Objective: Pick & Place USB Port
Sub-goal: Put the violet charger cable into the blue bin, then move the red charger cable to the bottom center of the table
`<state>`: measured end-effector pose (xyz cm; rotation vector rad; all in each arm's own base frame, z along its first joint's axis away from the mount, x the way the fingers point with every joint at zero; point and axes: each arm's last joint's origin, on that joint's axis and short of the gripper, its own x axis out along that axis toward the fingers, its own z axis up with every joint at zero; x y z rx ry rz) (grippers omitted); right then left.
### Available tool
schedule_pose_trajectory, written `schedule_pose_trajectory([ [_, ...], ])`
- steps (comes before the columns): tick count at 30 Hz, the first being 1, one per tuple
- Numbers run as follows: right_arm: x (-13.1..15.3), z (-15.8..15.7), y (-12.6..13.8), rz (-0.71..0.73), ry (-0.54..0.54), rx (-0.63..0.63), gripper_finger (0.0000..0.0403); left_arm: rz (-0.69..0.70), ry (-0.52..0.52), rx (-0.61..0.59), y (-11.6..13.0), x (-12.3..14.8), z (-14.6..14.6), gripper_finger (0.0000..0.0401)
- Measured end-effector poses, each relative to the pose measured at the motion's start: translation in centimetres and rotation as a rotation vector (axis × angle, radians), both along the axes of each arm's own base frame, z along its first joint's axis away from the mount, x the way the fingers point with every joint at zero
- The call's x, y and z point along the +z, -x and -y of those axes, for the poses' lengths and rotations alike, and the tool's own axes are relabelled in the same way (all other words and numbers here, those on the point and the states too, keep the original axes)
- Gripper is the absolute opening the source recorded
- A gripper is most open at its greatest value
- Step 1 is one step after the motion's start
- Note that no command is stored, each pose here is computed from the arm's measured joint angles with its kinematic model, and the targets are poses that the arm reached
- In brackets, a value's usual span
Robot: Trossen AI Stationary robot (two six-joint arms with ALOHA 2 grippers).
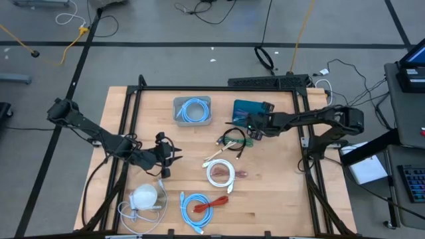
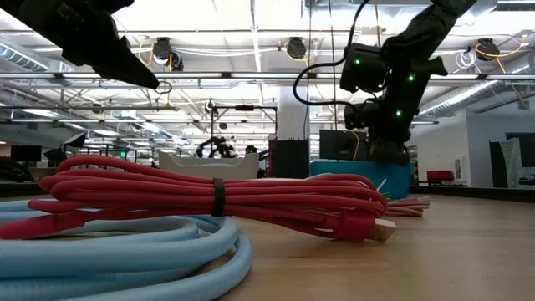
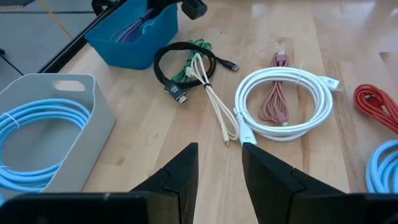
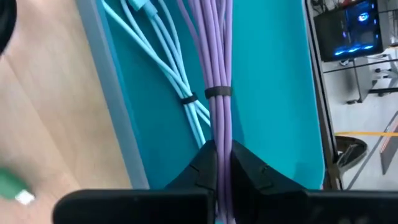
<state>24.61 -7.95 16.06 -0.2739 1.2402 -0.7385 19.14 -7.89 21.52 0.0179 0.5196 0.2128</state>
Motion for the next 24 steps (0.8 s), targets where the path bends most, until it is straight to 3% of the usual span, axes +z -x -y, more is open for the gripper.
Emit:
schedule_pose_trajectory([
  [9, 1.6, -0.6, -0.8, 0.108, 0.077, 0.013, 0.0096, -0.006, -0.002, 0.0, 0.0, 0.0, 0.0, 0.0129],
  [18, 7.1, -1.7, -0.8, 0.336, 0.157, 0.02, 0.0165, -0.011, 0.001, 0.004, 0.1, -0.1, 0.0, 0.0129],
  [20, 8.8, -2.6, -0.7, 0.437, 0.142, 0.041, 0.0172, -0.012, 0.002, 0.003, 0.1, -0.1, 0.0, 0.0129],
  [24, 11.5, -5.8, -0.7, 0.674, -0.02, 0.187, 0.0177, -0.022, 0.056, -0.072, 0.0, -0.1, 0.2, 0.0129],
])
